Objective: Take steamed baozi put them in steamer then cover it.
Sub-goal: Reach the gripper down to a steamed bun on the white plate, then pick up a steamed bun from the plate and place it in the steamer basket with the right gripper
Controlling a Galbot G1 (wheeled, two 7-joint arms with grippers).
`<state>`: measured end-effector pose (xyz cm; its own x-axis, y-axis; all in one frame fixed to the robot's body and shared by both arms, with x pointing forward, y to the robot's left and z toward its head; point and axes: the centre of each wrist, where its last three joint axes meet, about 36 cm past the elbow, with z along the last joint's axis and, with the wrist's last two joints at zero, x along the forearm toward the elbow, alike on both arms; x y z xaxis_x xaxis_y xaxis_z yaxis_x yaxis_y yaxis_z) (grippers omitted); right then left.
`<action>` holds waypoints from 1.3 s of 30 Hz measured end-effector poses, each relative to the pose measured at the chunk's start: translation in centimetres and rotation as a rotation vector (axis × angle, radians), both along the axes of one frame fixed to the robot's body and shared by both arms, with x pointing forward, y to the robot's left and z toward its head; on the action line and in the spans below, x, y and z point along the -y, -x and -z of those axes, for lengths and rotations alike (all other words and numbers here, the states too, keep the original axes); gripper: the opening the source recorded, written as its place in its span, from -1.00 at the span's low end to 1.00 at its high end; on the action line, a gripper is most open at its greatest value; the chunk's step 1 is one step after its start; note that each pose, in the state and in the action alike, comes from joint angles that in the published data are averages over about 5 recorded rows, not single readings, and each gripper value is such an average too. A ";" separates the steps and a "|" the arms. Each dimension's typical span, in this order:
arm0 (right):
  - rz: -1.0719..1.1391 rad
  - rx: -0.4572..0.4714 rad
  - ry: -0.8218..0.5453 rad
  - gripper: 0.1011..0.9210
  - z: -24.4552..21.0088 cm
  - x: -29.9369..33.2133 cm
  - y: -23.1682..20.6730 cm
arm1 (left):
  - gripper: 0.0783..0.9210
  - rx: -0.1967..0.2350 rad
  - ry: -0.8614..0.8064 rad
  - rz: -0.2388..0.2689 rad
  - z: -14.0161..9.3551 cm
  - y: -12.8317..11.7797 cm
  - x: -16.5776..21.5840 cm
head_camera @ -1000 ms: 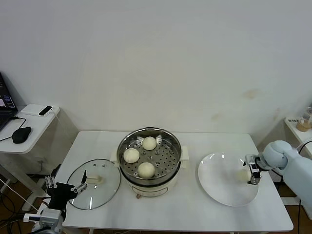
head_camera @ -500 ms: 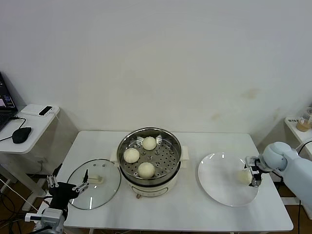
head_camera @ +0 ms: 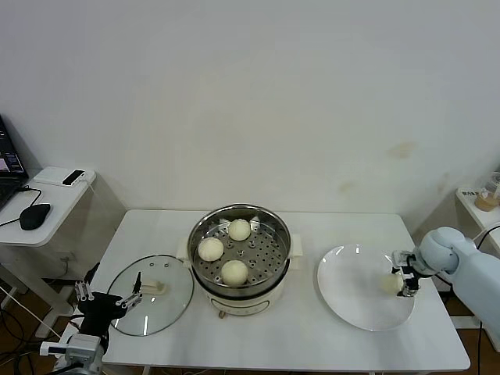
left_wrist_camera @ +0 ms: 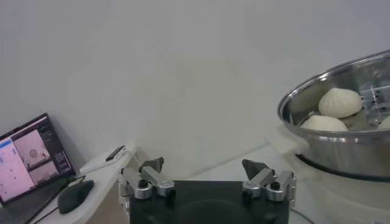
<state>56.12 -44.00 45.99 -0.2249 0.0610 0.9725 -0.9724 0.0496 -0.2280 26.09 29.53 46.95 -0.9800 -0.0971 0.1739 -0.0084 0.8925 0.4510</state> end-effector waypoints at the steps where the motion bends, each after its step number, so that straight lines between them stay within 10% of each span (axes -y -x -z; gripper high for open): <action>1: 0.001 -0.001 0.000 0.27 -0.1 0.0 0.0 | 0.77 0.001 0.000 0.000 0.0 0.0 0.0; 20: -0.024 0.064 -0.043 0.14 -7.1 -1.4 -0.6 | 0.77 0.011 0.003 0.013 -0.4 0.0 0.4; 39: -0.225 0.184 -0.290 0.20 -20.1 -18.0 -2.7 | 0.77 0.006 -0.015 0.011 -0.1 -0.4 0.1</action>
<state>58.81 -26.02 66.10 -0.3729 -0.2801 0.8846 -0.9108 -0.0717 -0.4066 26.47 29.45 47.03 -0.9819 -0.0892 0.1669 -0.0017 0.8859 0.4639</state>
